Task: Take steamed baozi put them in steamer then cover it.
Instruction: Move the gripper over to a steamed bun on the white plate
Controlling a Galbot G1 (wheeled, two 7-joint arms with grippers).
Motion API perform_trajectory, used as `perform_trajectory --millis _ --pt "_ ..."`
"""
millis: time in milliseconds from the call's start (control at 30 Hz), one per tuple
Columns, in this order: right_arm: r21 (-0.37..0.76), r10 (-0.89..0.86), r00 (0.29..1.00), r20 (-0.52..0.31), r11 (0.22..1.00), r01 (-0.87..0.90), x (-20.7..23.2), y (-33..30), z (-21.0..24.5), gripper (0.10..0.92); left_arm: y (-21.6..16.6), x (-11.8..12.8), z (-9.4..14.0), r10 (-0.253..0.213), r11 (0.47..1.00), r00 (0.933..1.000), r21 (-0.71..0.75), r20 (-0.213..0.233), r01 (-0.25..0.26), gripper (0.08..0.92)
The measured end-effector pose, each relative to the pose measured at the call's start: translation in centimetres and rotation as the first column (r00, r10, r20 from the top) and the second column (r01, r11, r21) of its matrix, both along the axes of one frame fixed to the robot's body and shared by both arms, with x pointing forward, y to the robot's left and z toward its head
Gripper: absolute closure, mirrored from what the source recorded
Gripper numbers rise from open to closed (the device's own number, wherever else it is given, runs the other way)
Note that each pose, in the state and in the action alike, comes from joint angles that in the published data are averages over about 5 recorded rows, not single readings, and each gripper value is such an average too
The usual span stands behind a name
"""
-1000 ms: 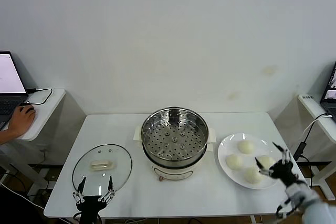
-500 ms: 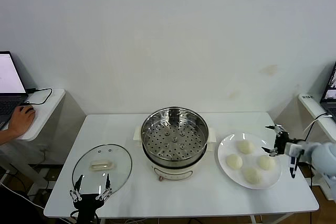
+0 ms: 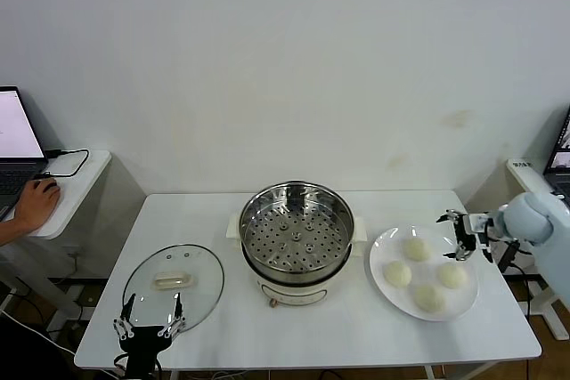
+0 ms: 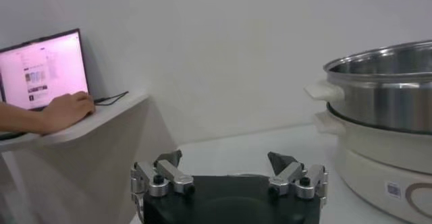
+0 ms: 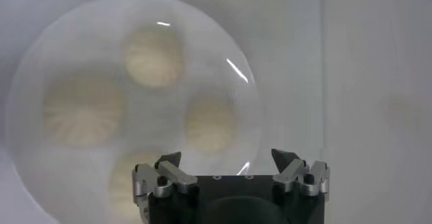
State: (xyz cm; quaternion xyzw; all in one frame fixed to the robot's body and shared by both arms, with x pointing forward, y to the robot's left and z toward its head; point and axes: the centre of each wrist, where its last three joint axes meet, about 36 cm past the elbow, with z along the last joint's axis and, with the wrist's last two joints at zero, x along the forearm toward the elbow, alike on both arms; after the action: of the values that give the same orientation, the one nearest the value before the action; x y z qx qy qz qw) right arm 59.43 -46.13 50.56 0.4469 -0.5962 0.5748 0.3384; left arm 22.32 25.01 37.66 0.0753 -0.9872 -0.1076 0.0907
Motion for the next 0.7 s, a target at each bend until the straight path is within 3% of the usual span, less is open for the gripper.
perform_trajectory --millis 700 --pt "-0.033 0.002 0.994 -0.108 0.999 -0.005 5.0 3.3 -4.2 0.199 0.5 -0.3 -0.2 0.002 1.0 1.0 0.023 0.004 -0.002 0.177"
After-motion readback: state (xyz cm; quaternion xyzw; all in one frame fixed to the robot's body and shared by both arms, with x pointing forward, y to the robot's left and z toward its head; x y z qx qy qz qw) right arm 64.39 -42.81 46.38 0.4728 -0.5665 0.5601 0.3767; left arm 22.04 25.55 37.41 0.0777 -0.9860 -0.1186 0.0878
